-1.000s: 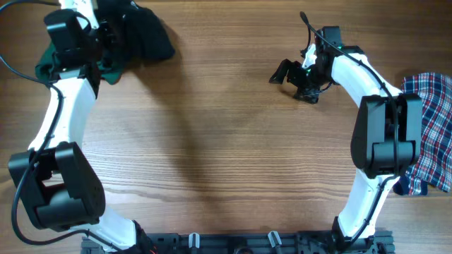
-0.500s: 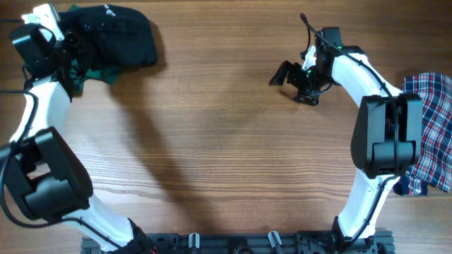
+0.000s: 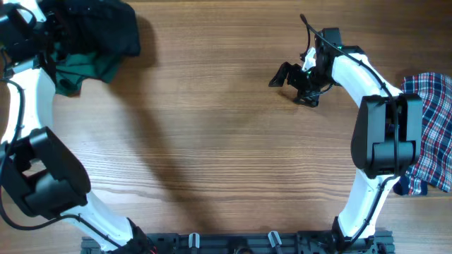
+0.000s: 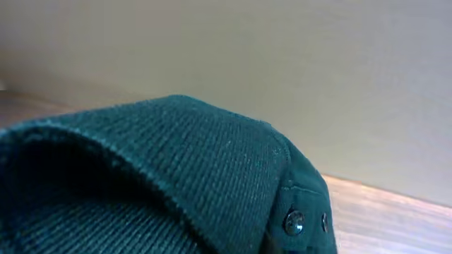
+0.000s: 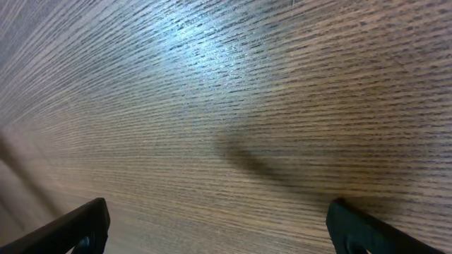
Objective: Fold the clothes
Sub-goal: 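Lower the bundle onto the green cloth and release with the left gripper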
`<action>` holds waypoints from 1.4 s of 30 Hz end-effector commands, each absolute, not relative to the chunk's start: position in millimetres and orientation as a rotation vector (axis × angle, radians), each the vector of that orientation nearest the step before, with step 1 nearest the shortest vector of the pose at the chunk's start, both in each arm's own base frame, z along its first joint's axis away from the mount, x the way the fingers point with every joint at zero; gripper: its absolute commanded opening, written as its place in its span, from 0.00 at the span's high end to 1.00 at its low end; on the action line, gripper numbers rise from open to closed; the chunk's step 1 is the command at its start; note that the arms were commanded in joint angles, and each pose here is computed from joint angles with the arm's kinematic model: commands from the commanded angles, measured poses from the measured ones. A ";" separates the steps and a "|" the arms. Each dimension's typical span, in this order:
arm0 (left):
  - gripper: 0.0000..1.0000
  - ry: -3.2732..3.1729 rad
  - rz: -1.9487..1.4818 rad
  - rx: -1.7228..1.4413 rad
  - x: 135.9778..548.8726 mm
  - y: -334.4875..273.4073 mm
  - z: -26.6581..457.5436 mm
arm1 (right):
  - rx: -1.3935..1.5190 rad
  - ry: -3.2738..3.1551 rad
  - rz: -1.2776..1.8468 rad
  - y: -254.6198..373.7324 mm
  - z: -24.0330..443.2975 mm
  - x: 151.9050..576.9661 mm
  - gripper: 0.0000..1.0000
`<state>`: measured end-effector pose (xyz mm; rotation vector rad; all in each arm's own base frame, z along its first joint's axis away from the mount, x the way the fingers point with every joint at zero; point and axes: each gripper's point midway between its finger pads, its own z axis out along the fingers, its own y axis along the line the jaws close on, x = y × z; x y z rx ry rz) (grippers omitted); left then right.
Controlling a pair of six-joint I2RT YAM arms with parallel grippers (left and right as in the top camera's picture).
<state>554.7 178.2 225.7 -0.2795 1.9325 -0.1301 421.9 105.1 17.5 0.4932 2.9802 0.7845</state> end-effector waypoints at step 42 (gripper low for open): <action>0.43 2.040 -0.069 -0.287 540.3 145.2 234.2 | 0.447 3.071 0.734 100.4 0.3 401.6 0.00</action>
